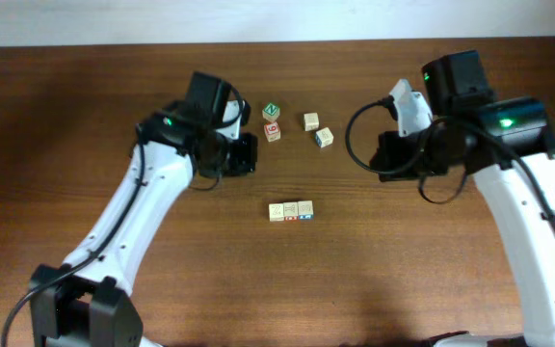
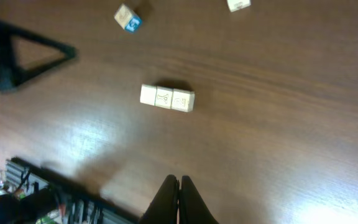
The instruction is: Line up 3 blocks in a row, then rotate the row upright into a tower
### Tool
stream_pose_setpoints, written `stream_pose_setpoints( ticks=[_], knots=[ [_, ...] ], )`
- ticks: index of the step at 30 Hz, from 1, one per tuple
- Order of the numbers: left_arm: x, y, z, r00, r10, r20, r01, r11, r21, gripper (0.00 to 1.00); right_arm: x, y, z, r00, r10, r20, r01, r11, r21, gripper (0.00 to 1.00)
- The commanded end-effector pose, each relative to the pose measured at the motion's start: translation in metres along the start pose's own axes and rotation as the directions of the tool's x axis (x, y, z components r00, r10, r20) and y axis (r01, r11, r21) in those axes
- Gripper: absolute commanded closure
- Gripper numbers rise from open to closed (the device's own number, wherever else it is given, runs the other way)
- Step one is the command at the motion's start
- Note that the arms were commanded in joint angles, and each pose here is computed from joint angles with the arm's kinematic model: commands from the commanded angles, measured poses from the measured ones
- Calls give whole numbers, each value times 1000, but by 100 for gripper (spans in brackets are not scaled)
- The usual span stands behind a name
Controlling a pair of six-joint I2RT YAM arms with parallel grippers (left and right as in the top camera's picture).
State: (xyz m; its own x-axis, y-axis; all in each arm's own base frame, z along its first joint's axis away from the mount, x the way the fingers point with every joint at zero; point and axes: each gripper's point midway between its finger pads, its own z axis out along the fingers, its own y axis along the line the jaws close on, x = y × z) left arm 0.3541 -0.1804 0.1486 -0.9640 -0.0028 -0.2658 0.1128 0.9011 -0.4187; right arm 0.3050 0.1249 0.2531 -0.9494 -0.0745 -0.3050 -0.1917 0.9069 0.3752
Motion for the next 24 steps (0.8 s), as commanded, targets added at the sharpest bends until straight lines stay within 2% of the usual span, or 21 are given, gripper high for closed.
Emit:
stream_pose_setpoints(
  ticks=[1, 2, 7, 11, 16, 24],
  knots=[
    [47, 11, 39, 978, -168, -121, 177, 982, 68, 100, 10, -11, 42, 999, 31, -42, -33, 999, -43, 96],
    [56, 14, 49, 971, -198, -136, 210, 975, 77, 100, 16, -20, 63, 997, 54, -63, -56, 998, -38, 95],
    [65, 19, 65, 971, -198, -131, 212, 971, 108, 100, 35, -47, 127, 971, 198, -134, -201, 980, -10, 96],
    [73, 30, 86, 960, -218, -174, 234, 969, 78, 100, 34, -50, 162, 966, 202, -164, -214, 975, -63, 96],
    [86, 40, 107, 946, -225, -235, 243, 969, 51, 100, 36, -54, 181, 963, 183, -195, -202, 976, -79, 95],
    [88, 36, 110, 955, -183, -233, 199, 979, 48, 100, 37, -47, 188, 968, 157, -194, -177, 980, -90, 96]
  ],
)
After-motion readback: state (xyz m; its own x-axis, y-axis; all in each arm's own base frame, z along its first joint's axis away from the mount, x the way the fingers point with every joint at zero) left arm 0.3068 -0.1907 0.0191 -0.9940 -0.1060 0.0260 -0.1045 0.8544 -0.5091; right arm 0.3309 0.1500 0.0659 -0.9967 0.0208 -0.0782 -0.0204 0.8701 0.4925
